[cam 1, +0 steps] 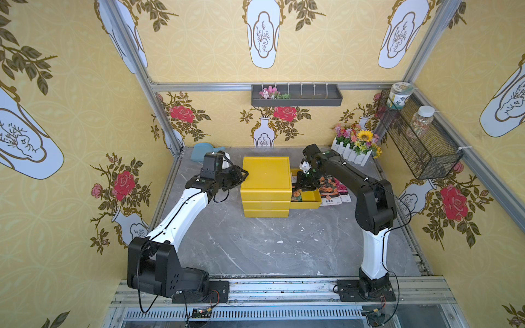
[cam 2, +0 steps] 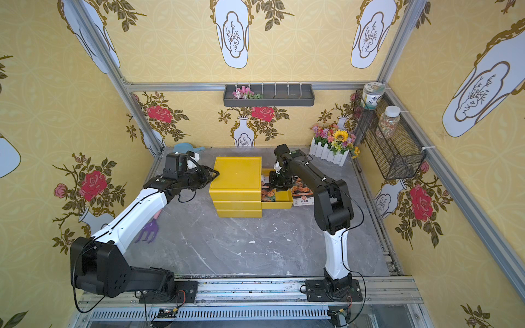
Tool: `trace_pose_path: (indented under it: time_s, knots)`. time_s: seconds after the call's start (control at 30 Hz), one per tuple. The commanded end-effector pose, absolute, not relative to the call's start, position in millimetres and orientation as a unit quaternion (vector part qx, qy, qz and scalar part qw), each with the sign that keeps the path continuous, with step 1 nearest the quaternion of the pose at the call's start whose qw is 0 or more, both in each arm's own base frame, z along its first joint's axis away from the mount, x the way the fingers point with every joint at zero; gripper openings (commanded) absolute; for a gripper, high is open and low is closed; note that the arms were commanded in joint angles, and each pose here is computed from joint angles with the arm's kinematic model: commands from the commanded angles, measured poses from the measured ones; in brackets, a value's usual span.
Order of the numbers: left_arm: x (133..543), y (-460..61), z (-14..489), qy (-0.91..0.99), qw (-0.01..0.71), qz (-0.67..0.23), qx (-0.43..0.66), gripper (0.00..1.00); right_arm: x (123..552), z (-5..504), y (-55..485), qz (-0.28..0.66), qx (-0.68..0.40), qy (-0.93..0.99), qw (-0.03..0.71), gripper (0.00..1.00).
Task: Take the seed bags out of the drawer
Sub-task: Pick up the seed packet from the drawer.
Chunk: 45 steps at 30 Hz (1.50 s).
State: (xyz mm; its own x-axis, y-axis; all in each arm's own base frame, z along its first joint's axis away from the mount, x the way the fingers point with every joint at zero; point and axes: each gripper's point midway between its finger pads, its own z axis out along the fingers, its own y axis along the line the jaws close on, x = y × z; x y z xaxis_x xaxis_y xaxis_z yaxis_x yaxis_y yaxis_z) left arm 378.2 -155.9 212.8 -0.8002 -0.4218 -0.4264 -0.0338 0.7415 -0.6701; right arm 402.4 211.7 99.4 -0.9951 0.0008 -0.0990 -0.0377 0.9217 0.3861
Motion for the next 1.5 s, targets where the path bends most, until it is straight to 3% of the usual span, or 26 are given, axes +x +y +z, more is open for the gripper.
trace_pose_path:
  time_s: [0.0, 0.23, 0.63, 1.47]
  knots:
    - [358.2, -147.5, 181.8, 0.915, 0.233, -0.298, -0.143, 0.42, 405.2, 96.8, 217.4, 0.211, -0.002, 0.976, 0.046, 0.34]
    - [358.1, -147.4, 181.3, 0.915, 0.232, -0.297, -0.142, 0.42, 408.8, 94.7, 231.4, 0.24, 0.006, 0.97, 0.038, 0.26]
    - [356.2, -146.2, 179.8, 0.915, 0.232, -0.296, -0.144, 0.43, 412.2, 114.4, 228.1, 0.233, 0.008, 0.971, 0.053, 0.0]
    - [359.0, -148.4, 181.9, 0.914, 0.234, -0.301, -0.142, 0.42, 416.9, 193.7, 132.0, 0.165, 0.014, 0.976, 0.139, 0.0]
